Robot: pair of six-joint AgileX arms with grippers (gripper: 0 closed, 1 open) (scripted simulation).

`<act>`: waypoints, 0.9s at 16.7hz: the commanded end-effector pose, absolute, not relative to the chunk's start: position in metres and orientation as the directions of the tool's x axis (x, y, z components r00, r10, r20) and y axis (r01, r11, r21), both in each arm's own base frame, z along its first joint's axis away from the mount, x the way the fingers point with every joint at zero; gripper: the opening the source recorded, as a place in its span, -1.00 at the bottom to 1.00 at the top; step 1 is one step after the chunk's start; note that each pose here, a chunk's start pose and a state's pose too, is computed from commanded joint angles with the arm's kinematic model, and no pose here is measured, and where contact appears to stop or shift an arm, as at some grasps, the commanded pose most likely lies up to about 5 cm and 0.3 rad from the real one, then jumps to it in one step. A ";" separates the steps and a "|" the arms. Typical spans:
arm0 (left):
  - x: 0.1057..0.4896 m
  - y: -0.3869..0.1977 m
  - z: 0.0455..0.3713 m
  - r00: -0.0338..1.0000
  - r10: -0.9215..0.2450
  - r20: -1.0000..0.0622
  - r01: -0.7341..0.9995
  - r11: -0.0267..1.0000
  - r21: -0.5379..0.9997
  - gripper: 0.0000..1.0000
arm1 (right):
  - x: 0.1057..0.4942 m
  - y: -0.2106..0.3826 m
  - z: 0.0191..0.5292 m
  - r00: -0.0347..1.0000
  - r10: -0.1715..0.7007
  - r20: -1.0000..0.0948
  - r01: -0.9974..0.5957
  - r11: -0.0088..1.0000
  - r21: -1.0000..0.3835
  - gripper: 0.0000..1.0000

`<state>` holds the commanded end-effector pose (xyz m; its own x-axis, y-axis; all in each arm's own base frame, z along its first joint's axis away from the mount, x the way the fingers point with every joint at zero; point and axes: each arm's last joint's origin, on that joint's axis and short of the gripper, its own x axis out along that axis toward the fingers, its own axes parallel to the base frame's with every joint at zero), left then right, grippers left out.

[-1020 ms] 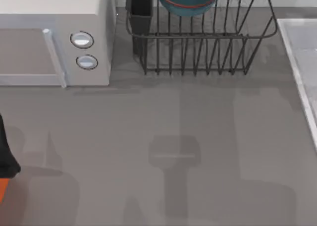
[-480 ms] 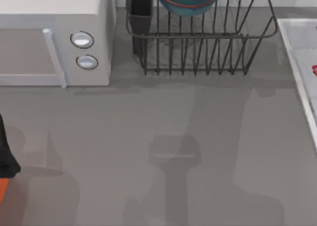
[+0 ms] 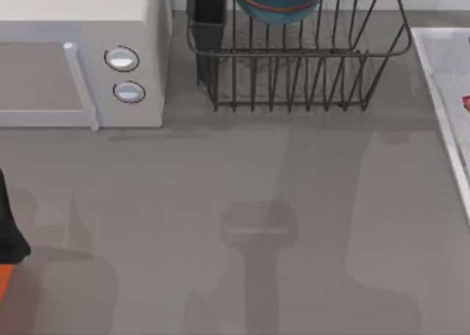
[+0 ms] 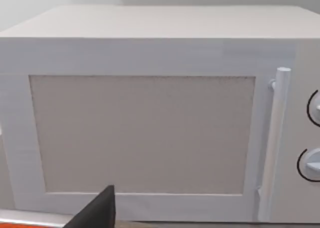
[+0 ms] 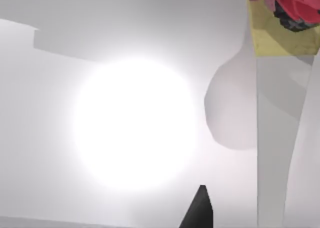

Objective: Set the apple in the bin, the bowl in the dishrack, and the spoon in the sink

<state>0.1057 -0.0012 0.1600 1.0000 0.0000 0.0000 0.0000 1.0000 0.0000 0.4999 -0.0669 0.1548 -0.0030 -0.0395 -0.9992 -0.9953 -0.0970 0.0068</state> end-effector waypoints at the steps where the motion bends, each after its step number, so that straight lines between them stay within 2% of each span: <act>1: 0.106 -0.001 0.160 1.000 0.000 0.000 0.000 1.000 0.000 1.00 | 0.500 -0.067 0.155 -0.003 -0.039 -0.999 -0.995 -0.097 0.007 -0.25; 9: 0.106 -0.001 0.160 1.000 0.000 0.000 0.000 1.000 0.000 1.00 | 0.500 -0.067 0.155 -0.003 -0.039 -0.999 -0.995 -0.097 0.007 0.96; 15: 0.106 -0.001 0.160 1.000 0.000 0.000 0.000 1.000 0.000 1.00 | 0.500 -0.067 0.155 -0.003 -0.039 -0.999 -0.995 -0.097 0.007 1.00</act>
